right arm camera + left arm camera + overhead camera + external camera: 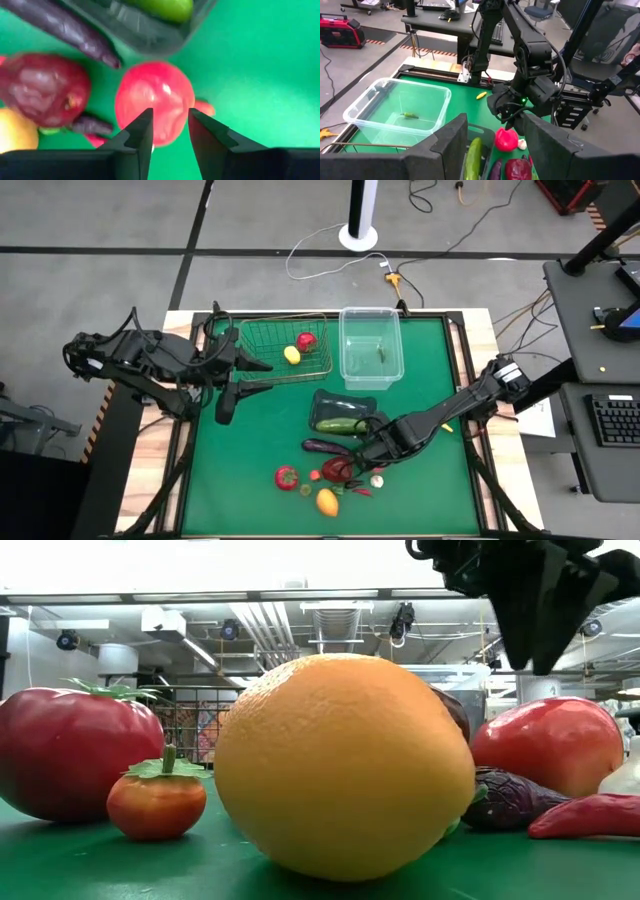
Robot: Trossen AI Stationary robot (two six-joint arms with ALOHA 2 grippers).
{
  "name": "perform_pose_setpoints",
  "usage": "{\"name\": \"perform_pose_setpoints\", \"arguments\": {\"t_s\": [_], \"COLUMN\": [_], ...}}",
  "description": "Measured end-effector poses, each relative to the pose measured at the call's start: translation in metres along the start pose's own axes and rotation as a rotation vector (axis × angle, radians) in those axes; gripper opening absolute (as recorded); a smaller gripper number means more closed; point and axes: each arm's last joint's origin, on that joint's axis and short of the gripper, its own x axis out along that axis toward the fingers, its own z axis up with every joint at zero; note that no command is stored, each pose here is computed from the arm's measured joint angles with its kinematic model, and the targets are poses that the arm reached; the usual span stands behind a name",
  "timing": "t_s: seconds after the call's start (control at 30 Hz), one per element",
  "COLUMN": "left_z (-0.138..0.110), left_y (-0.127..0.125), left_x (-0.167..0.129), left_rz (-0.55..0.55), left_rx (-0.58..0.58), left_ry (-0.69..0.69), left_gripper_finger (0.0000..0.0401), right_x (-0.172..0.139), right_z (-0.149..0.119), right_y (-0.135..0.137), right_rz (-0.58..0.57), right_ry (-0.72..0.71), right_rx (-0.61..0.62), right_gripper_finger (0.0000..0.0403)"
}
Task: Sort produce into baskets
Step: Put the apple into the wire basket
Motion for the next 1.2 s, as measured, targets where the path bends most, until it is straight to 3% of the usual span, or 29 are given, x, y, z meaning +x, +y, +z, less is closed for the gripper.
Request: {"name": "perform_pose_setpoints", "arguments": {"t_s": [0.13, 0.4, 0.57, 1.2], "left_z": [0.0, -0.001, -0.002, -0.003], "left_y": [0.0, 0.001, 0.001, 0.003], "left_x": [0.0, 0.001, 0.001, 0.002], "left_rz": [0.0, 0.027, 0.03, 0.109], "left_rx": [0.001, 0.012, 0.014, 0.022], "left_ry": [0.001, 0.006, 0.011, 0.006], "left_gripper_finger": [0.0176, 0.0176, 0.0176, 0.0176], "right_x": [-0.003, -0.003, 0.004, 0.031], "right_z": [-0.002, -0.001, -0.002, 0.003], "right_y": [-0.001, 0.0, 0.006, 0.006], "right_rz": [0.005, 0.018, 0.047, 0.011], "right_ry": [0.059, 0.053, 0.054, 0.046], "right_rx": [0.033, 0.091, 0.113, 0.143], "right_gripper_finger": [0.015, 0.0296, 0.0357, 0.037]}}
